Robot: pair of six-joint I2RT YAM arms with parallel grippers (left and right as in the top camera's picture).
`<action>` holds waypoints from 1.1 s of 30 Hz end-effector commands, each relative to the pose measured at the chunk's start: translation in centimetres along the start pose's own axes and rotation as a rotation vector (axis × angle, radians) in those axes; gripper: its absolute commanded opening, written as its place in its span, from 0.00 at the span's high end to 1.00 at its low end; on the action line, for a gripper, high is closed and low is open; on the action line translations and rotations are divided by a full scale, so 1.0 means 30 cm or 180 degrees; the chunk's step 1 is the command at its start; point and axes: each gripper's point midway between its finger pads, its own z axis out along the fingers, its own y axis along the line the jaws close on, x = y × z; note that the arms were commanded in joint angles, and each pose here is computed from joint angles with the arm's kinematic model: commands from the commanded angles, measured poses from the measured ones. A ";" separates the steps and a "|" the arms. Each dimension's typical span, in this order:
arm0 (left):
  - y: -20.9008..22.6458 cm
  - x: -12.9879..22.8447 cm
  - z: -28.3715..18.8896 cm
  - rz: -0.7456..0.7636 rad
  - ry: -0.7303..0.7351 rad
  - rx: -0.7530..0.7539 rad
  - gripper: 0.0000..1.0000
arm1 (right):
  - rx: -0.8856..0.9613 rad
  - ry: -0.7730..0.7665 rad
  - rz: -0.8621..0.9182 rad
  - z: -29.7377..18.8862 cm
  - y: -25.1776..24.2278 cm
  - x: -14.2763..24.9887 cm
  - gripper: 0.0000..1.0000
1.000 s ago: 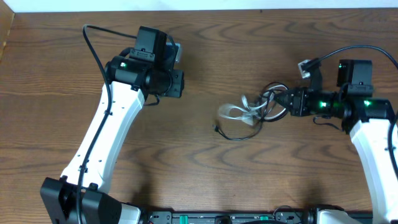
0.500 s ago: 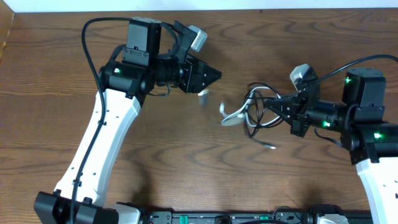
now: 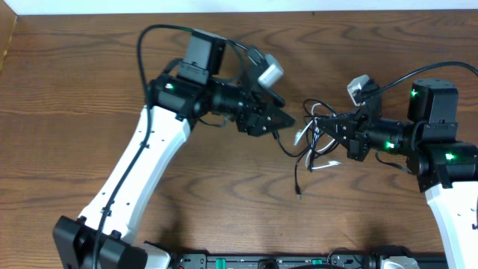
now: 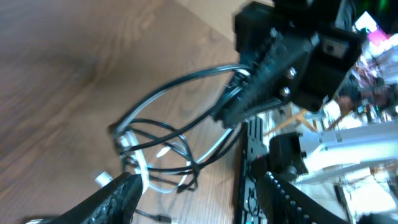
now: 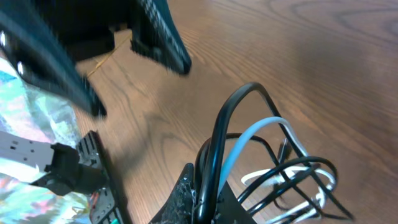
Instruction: Untangle cables
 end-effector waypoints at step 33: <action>0.204 -0.151 0.118 0.0228 -0.0332 -0.1049 0.25 | -0.1147 -0.0258 0.0529 -0.041 0.196 -0.116 0.99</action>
